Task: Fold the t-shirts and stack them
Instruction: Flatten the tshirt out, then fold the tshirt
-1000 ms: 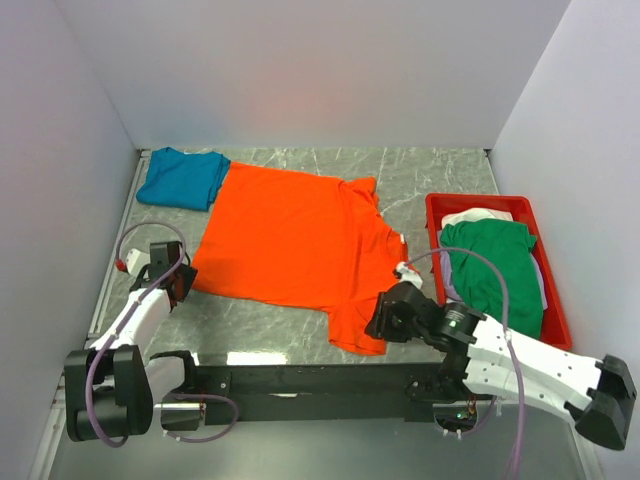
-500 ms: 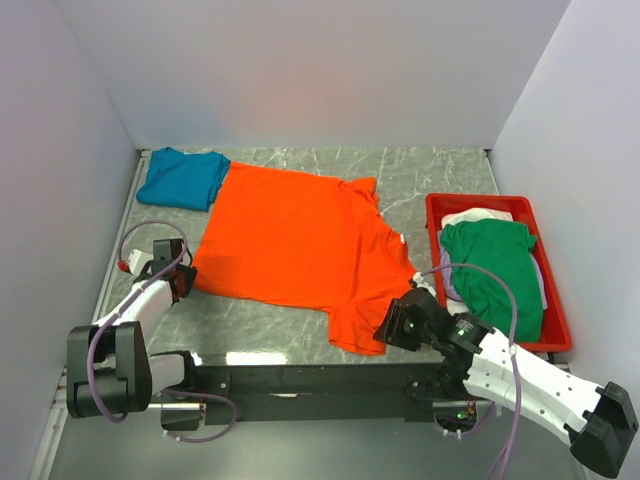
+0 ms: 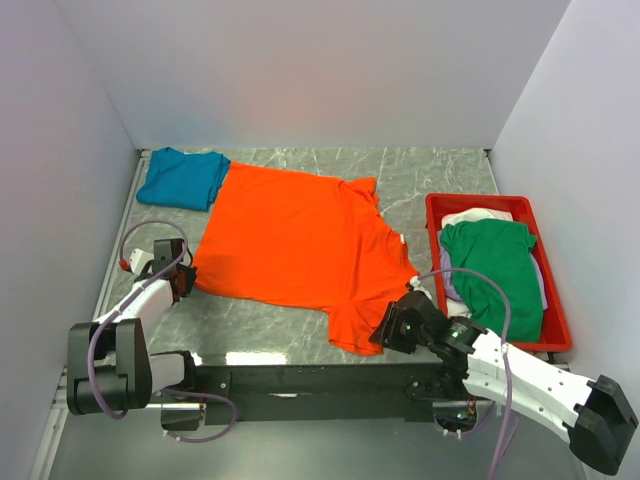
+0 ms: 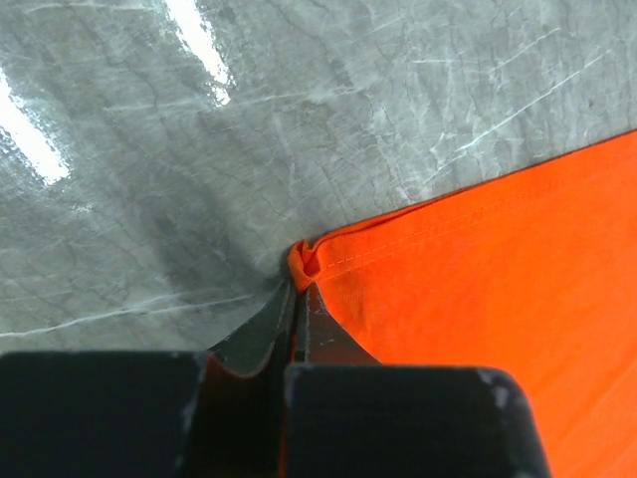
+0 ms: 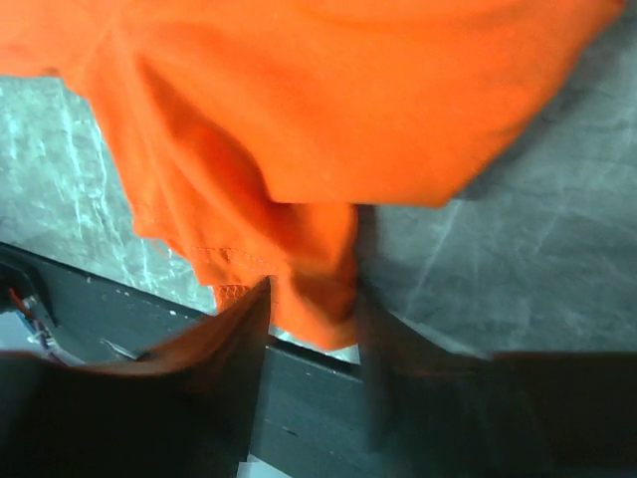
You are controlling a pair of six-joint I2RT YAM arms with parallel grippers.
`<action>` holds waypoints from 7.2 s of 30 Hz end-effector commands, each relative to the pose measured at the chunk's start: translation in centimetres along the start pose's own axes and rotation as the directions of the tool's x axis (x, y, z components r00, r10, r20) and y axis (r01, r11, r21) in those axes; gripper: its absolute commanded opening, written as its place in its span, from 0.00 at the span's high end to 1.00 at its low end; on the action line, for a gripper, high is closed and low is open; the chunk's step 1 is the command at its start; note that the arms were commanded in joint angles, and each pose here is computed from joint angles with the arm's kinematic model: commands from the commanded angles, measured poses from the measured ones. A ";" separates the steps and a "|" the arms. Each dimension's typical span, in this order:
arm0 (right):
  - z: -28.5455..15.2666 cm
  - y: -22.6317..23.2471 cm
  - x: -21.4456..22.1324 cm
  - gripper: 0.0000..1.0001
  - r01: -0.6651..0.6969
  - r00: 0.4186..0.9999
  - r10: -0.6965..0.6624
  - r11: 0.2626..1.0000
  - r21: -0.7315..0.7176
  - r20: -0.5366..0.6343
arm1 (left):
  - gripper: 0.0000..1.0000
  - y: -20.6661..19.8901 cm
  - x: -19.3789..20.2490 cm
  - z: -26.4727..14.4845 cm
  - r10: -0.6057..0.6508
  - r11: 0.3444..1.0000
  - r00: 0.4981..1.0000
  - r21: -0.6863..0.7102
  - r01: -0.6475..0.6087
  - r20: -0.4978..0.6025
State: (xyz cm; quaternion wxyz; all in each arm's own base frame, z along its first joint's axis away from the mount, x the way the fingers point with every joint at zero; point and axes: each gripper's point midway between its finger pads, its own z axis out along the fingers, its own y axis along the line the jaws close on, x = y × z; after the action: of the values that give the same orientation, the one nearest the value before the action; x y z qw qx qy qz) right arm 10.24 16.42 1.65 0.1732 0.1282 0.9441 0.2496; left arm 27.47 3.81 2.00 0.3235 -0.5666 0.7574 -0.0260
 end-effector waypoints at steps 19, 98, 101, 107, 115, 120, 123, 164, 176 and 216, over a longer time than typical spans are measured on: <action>-9.0 3.2 -2.0 1.00 0.047 0.995 -0.035 0.991 -0.124 0.098 | 0.99 -1.0 -4.2 -5.8 -0.032 0.996 0.989 0.089 0.019 0.146; -2.5 9.3 -26.3 1.00 0.117 0.946 -0.131 0.991 0.064 0.295 | 0.79 -16.8 -3.7 2.9 0.202 0.977 0.979 0.068 -0.201 0.003; -1.4 9.5 -27.1 1.00 0.126 0.953 -0.143 0.989 0.083 0.268 | 0.73 -16.9 -3.7 2.8 0.206 0.975 0.979 0.079 -0.206 0.001; 0.1 9.4 -28.2 1.00 0.117 0.958 -0.141 0.987 0.110 0.248 | 0.57 -17.5 -3.6 2.0 0.214 0.969 0.977 0.126 -0.212 -0.001; 1.5 9.2 -29.6 1.00 0.115 0.960 -0.148 0.982 0.149 0.237 | 0.46 -17.6 -4.5 -1.4 0.164 0.968 0.986 0.192 -0.164 0.013; 2.3 8.2 -28.6 0.83 0.115 0.964 -0.148 0.981 0.155 0.219 | 0.40 -14.3 -3.6 -2.3 0.119 0.978 0.993 0.176 -0.114 -0.013; 1.6 7.6 -27.9 0.63 0.104 0.962 -0.142 0.981 0.166 0.232 | 0.38 -12.3 -3.0 -2.6 0.091 0.981 0.995 0.176 -0.082 -0.039; -1.8 -0.4 -15.3 0.50 0.013 0.962 -0.052 0.989 0.147 0.267 | 0.99 -5.2 -2.3 2.1 0.013 1.000 1.000 0.014 -0.013 0.006; -0.5 -0.9 -15.7 0.67 0.018 0.967 -0.064 0.983 0.183 0.248 | 0.99 -6.4 -3.6 1.3 0.017 1.000 1.000 0.010 -0.017 0.020; -2.3 0.3 -15.6 1.00 0.076 0.953 -0.143 0.966 0.249 0.266 | 0.99 -4.5 -5.9 -0.2 0.006 1.000 0.998 -0.026 -0.005 0.055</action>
State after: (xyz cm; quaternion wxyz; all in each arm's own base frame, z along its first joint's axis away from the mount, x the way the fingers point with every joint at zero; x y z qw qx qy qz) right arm 22.13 11.30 4.75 0.2592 0.1227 0.9506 0.1192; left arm 32.12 6.71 5.68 0.3254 -0.5704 0.7541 -0.0072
